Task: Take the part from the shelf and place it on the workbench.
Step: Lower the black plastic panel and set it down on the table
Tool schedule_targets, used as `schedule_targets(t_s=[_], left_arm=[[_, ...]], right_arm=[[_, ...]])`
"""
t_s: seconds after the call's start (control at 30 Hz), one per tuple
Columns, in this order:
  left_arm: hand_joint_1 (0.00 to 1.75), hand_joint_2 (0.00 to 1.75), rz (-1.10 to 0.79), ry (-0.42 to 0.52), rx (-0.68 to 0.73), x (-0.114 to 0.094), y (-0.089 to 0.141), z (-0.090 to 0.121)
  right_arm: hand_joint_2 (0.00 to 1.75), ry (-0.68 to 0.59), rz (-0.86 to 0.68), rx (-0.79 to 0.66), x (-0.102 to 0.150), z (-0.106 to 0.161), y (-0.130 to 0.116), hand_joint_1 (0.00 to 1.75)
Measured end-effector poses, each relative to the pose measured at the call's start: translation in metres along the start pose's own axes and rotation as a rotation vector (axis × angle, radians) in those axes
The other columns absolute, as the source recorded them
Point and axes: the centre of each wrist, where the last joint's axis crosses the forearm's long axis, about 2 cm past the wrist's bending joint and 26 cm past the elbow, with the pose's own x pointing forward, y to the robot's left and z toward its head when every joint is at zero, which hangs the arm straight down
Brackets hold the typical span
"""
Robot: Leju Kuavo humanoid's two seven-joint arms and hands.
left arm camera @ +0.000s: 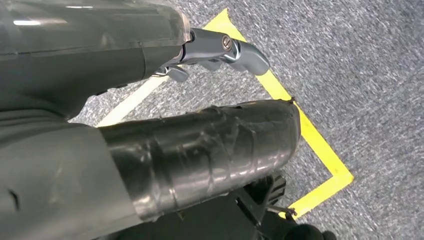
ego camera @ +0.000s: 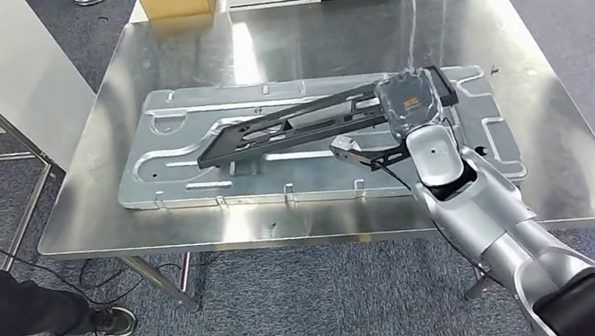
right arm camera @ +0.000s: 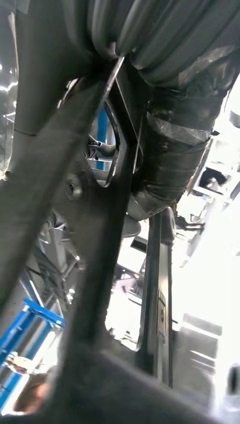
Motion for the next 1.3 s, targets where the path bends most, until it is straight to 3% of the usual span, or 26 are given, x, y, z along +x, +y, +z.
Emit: schedule_targets(t_s=[0.1,0.2,0.23,0.33,0.8,1.3], left_arm=[[0.00,0.00,-0.003,0.001,-0.002,0.000,0.000,0.000],[0.00,0.00,-0.009,0.004,-0.007,0.000,0.000,0.000],[0.00,0.00,-0.010,0.005,-0.008,0.000,-0.001,0.000],[0.00,0.00,-0.015,0.007,-0.011,0.000,0.000,0.000],[0.00,0.00,-0.014,0.010,-0.014,0.000,-0.001,0.000],[0.00,0.00,0.009,0.008,-0.010,-0.004,-0.004,0.002]], right_arm=[[1.75,-0.002,-0.009,0.019,0.007,0.001,0.003,1.74],[1.75,-0.005,-0.024,0.053,0.014,0.004,0.010,0.43],[1.31,-0.006,-0.029,0.067,0.017,0.005,0.013,0.00],[0.00,-0.010,-0.043,0.088,0.024,0.008,0.018,0.00],[0.00,-0.032,-0.032,0.160,0.031,0.015,0.036,0.00],[0.00,-0.121,-0.038,0.263,0.027,0.005,0.028,0.00]])
